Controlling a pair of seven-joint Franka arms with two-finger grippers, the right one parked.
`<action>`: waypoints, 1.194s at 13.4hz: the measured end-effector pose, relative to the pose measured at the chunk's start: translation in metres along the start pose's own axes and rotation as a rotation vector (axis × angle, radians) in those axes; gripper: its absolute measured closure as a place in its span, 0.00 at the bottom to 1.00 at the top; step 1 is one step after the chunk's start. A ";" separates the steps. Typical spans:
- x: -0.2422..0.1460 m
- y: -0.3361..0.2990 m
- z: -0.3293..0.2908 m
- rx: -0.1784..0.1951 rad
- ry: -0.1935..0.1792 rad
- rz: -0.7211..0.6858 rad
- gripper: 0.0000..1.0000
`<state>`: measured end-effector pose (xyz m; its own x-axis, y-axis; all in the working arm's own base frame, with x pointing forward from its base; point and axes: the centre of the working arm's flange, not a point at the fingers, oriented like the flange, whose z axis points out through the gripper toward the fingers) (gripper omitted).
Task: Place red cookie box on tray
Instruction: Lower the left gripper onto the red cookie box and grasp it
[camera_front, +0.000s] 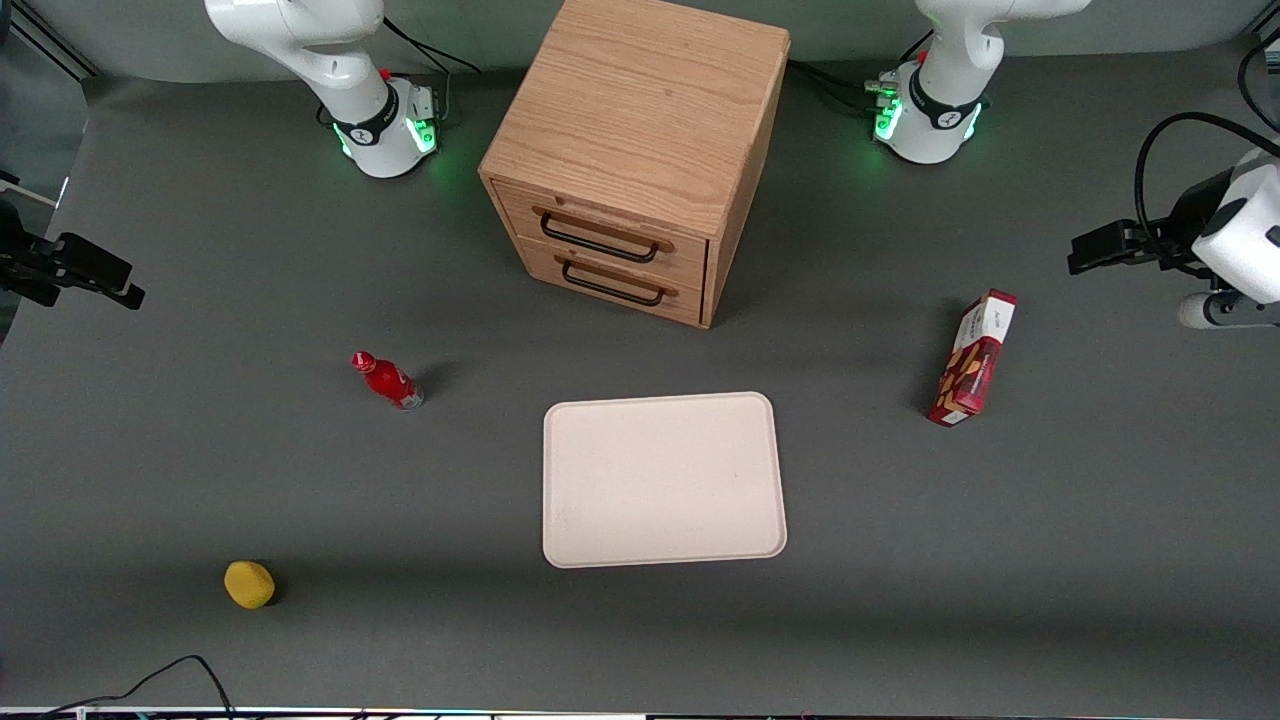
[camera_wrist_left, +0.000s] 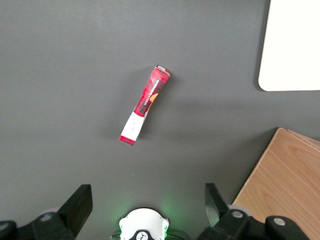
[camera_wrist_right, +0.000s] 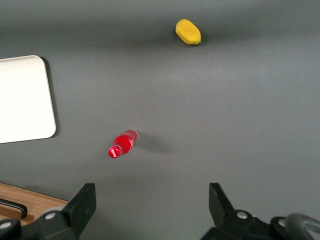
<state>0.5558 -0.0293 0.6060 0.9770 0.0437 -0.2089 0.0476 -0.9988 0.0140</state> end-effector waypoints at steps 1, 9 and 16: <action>0.001 -0.001 0.001 0.003 -0.001 -0.002 0.00; 0.031 -0.032 0.085 0.094 -0.089 0.304 0.00; 0.032 -0.046 0.284 0.026 -0.016 0.491 0.00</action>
<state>0.5258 0.0109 0.3207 0.8792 -0.4331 -0.1985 -0.4235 -0.9013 0.0908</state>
